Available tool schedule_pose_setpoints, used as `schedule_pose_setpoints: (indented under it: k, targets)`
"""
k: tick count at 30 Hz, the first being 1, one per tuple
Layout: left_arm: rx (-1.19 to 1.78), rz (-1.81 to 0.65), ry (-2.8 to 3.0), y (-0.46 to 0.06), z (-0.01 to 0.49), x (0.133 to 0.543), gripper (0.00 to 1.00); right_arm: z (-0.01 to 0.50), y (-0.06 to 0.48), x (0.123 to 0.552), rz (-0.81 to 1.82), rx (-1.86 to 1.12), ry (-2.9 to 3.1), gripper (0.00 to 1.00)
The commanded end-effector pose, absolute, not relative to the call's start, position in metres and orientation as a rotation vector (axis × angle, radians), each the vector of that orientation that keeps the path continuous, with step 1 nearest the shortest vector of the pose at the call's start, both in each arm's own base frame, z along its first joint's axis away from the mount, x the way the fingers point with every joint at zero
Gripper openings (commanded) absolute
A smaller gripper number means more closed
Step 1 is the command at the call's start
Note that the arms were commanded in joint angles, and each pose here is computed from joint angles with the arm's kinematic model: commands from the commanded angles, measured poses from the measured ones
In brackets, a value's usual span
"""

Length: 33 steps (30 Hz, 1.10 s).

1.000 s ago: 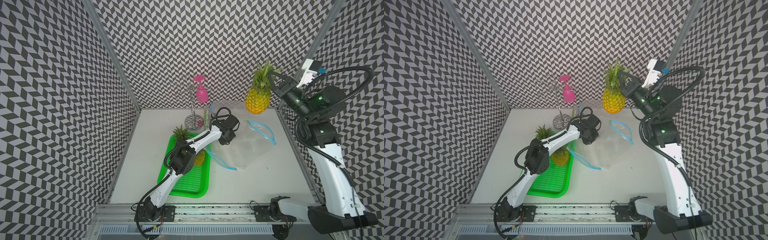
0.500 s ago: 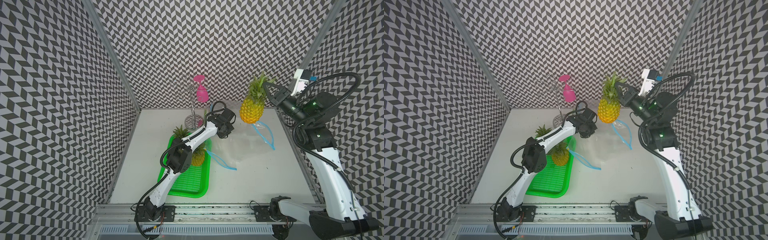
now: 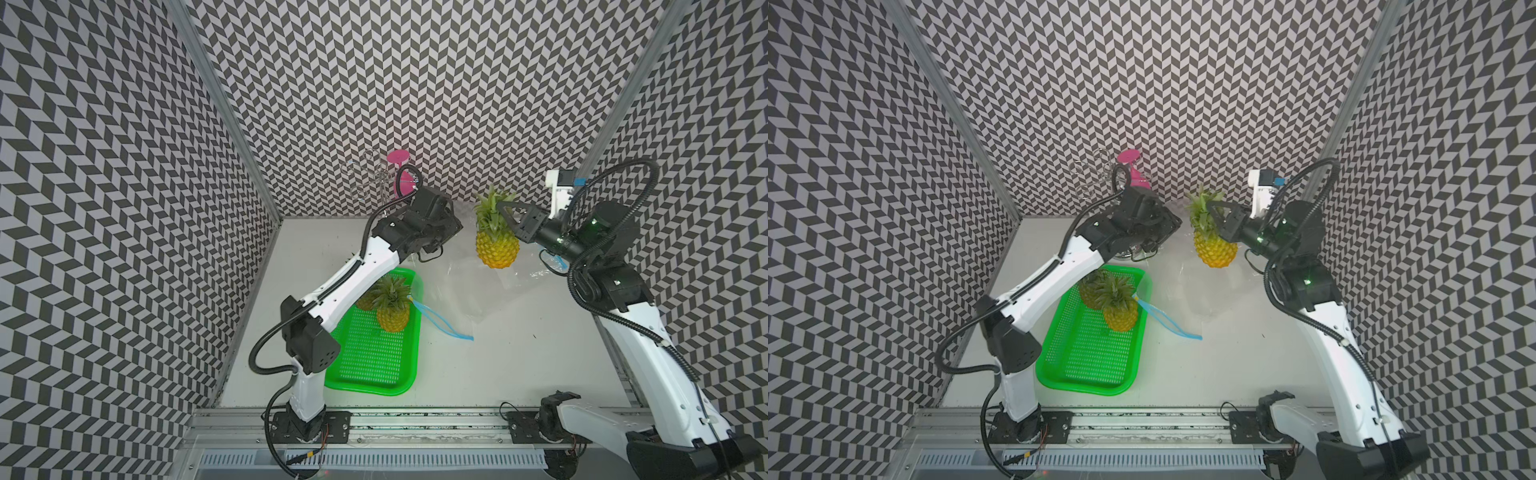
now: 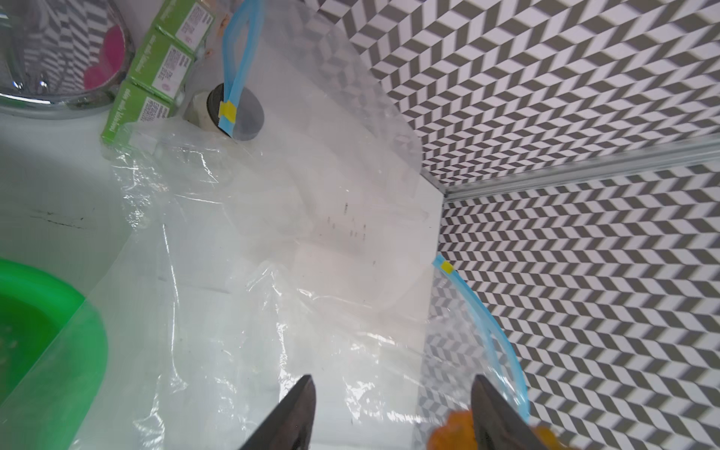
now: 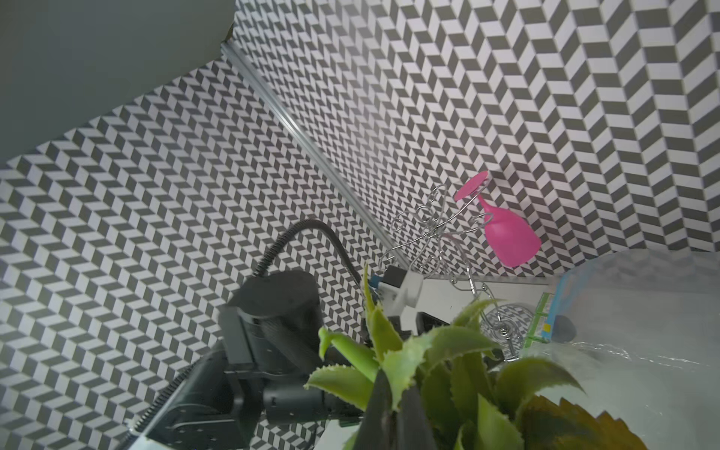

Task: Open the zip-top bag and take out the pineapple
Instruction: Place the zipper food storage bag at the center of the board, then place the pineapple in the basket.

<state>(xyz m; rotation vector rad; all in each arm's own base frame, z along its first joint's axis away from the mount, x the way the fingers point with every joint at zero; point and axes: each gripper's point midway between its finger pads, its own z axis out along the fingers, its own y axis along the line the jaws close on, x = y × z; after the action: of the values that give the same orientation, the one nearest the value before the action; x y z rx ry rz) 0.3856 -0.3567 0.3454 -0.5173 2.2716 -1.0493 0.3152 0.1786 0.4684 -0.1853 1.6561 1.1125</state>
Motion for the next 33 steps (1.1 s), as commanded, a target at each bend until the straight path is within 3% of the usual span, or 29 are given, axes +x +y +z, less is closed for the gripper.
schedule_pose_setpoints:
  k: [1,11,16,24,33]
  targets:
    - [-0.469,-1.062,2.229,-0.331,0.372,0.357,0.63,0.487,0.204,0.288,1.144,-0.350,1.527,0.00]
    - [-0.748,-0.655,1.935,-0.133,0.425,0.267,0.57,0.457,0.335,0.204,1.518,-0.653,1.478,0.00]
    - [-0.839,-0.497,1.873,-0.067,0.422,0.233,0.57,0.445,0.395,0.166,1.671,-0.788,1.457,0.00]
    - [-0.879,-0.442,1.889,-0.037,0.406,0.205,0.58,0.394,0.457,0.153,1.774,-0.888,1.493,0.00]
    - [-0.818,-0.452,1.965,-0.043,0.386,0.198,0.61,0.334,0.480,0.165,1.726,-0.914,1.482,0.00]
